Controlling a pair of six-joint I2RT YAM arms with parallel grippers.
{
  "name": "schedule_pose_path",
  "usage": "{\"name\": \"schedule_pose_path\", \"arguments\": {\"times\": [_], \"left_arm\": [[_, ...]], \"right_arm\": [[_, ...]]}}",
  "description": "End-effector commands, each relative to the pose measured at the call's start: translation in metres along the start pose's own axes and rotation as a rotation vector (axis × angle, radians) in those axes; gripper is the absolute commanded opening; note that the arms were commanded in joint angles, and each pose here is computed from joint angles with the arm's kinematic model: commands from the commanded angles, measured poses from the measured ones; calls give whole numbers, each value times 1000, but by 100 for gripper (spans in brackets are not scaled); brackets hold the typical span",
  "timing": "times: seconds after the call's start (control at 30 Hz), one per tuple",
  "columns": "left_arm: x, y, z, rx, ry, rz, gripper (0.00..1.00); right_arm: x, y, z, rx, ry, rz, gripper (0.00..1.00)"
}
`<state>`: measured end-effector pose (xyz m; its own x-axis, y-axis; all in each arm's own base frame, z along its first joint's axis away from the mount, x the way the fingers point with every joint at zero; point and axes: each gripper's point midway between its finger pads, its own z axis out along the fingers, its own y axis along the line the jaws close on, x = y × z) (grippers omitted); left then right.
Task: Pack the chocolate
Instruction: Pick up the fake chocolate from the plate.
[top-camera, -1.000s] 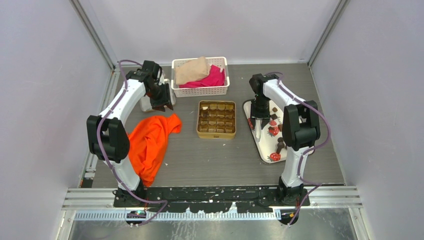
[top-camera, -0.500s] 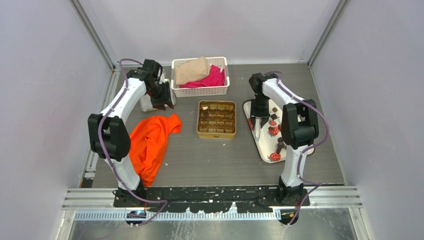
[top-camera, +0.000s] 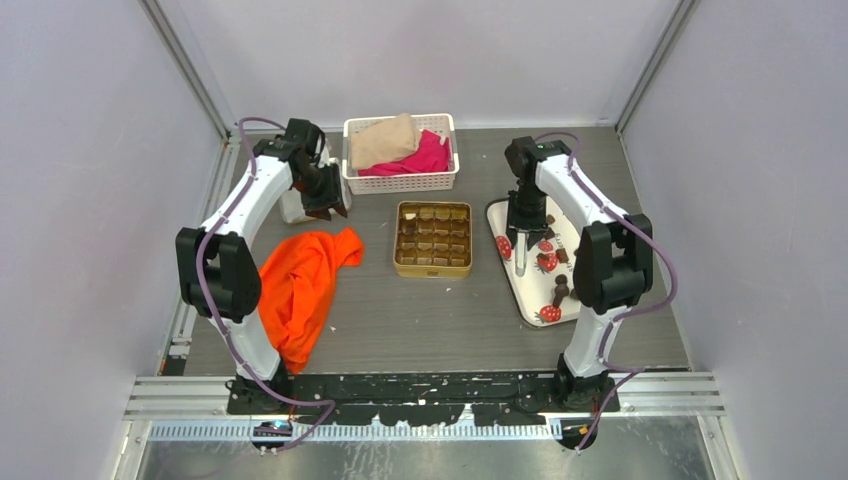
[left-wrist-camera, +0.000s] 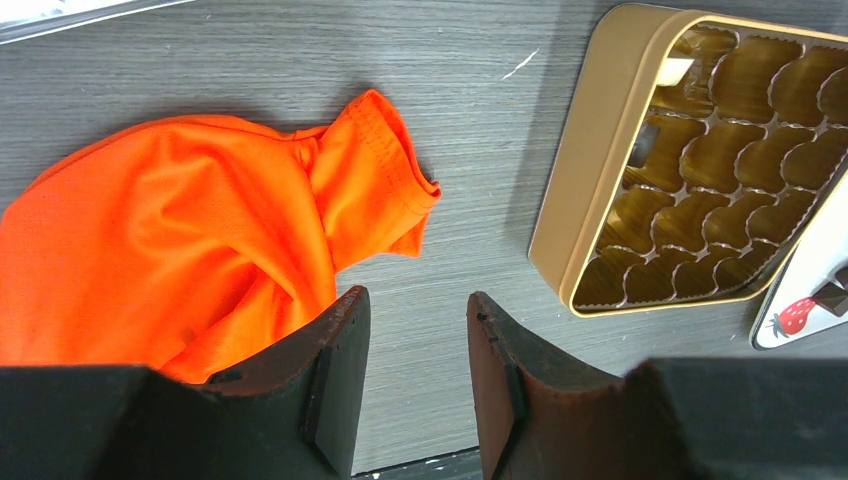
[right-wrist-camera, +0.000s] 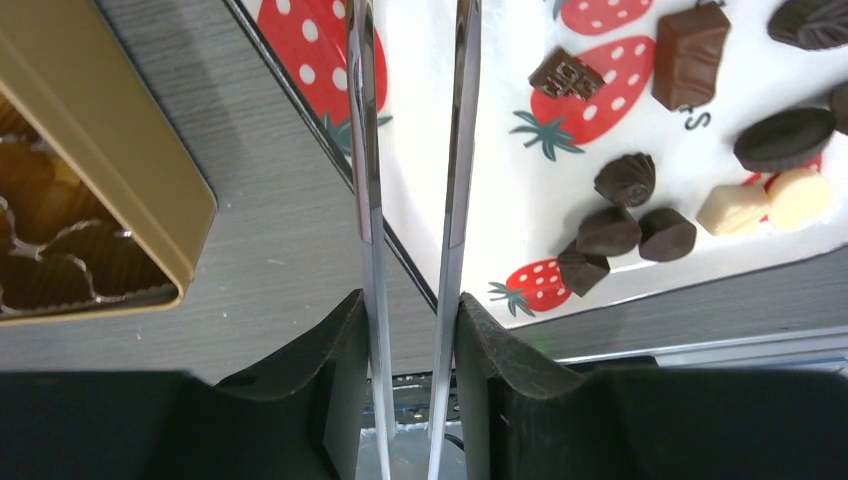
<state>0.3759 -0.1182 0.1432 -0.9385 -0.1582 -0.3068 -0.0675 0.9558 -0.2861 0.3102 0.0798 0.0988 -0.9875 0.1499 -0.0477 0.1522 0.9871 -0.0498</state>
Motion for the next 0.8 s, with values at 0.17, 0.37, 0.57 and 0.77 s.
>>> {"name": "schedule_pose_path", "arguments": {"times": [0.17,0.37,0.57,0.77], "left_arm": [[-7,-5,-18,27,-53,11,42],[-7,-6,-20,28,-55,14,42],[-6,-5,-20,24,-54,18,42],[-8,-4,-21,18,-57,23,42]], "right_arm": [[11,-7,-50,-23,-108,20,17],[19,-10,-54,-16,-113,17,17],[24,-5,-62,-24,-127,8,17],[31,9,-74,-21,-144,-43,17]]}}
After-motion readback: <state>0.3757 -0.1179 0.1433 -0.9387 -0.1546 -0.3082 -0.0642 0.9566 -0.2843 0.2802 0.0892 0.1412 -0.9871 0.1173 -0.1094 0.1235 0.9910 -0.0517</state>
